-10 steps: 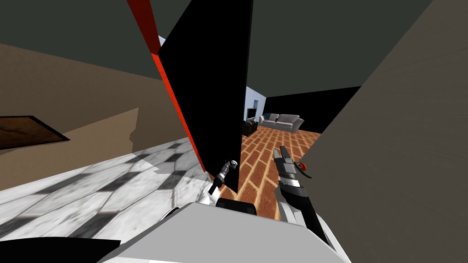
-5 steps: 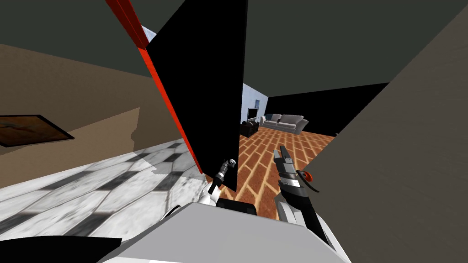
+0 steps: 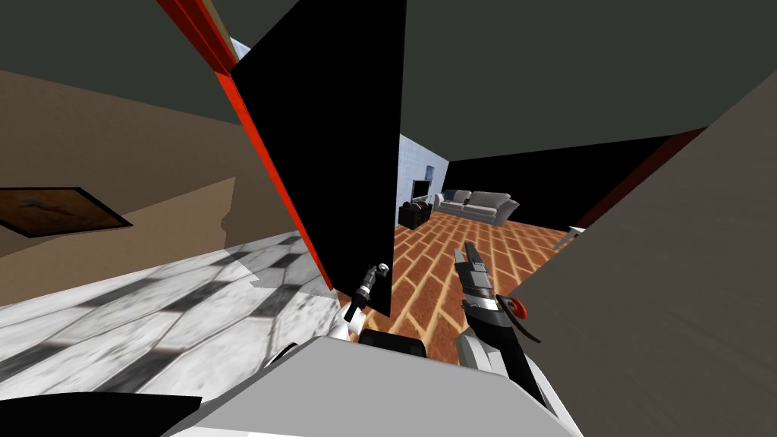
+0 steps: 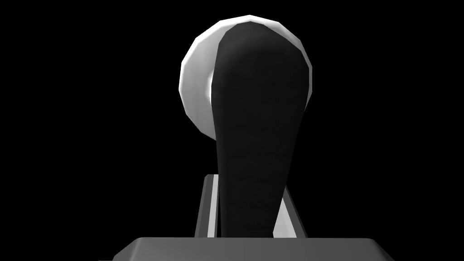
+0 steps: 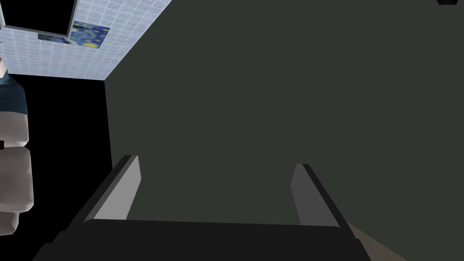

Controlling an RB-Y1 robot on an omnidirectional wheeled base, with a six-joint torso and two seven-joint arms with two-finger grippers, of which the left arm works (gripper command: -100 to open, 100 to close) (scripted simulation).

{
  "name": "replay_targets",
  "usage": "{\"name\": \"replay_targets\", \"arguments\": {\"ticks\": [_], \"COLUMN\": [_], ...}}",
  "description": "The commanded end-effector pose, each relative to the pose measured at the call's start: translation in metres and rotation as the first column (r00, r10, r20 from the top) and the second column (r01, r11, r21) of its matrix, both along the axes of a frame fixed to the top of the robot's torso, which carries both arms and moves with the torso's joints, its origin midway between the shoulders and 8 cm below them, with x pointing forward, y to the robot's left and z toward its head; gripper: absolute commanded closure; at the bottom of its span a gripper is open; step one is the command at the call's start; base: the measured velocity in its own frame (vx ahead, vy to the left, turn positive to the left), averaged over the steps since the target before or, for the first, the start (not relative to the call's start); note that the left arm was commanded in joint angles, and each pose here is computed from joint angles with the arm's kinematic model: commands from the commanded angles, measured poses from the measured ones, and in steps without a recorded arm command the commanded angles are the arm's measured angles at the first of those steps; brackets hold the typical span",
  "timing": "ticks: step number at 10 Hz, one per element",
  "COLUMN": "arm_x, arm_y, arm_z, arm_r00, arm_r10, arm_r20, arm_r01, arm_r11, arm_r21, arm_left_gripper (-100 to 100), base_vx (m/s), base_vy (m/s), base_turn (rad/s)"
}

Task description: Push the door open

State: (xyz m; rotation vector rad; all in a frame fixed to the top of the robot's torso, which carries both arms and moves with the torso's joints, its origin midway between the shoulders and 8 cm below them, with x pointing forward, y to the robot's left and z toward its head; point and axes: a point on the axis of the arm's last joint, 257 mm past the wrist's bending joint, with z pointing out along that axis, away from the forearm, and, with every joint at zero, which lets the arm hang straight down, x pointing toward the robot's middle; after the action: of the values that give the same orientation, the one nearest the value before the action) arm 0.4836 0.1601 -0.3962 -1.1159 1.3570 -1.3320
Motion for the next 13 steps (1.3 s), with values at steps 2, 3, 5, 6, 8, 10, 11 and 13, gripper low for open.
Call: {"name": "replay_targets", "arguments": {"ticks": [2,3,5,6,8,10,11,13], "arm_x": [0.0,0.003,0.004,0.005,0.007,0.005,0.006,0.008], "arm_y": [0.004,0.021,0.036,0.042,0.058,0.064,0.064,0.075], "arm_z": [0.0,0.002,0.003,0.003,0.005,0.002,0.003,0.007], "arm_r00": [0.9999,0.9993,0.9982,0.9975,0.9949,0.9935,0.9935,0.99], "arm_r10": [0.012,0.036,0.059,0.069,0.099,0.113,0.112,0.138], "arm_r20": [0.0,0.007,0.012,0.014,0.02,0.014,0.016,0.027], "arm_r01": [-0.012,-0.036,-0.059,-0.07,-0.1,-0.113,-0.113,-0.14], "arm_r11": [0.9999,0.9992,0.9977,0.9968,0.9935,0.9918,0.9918,0.988], "arm_r21": [-0.001,0.017,0.033,0.04,0.054,0.06,0.06,0.065], "arm_left_gripper": [100,100,100,100,100,100,100,100], "base_vx": [0.097,0.143,0.197,0.204,0.231,0.17,0.048,0.056], "base_vy": [-0.088,-0.044,-0.079,-0.059,-0.051,-0.082,-0.032,-0.022], "base_turn": [0.042,0.063,0.071,0.059,0.095,0.056,0.003,0.058]}}
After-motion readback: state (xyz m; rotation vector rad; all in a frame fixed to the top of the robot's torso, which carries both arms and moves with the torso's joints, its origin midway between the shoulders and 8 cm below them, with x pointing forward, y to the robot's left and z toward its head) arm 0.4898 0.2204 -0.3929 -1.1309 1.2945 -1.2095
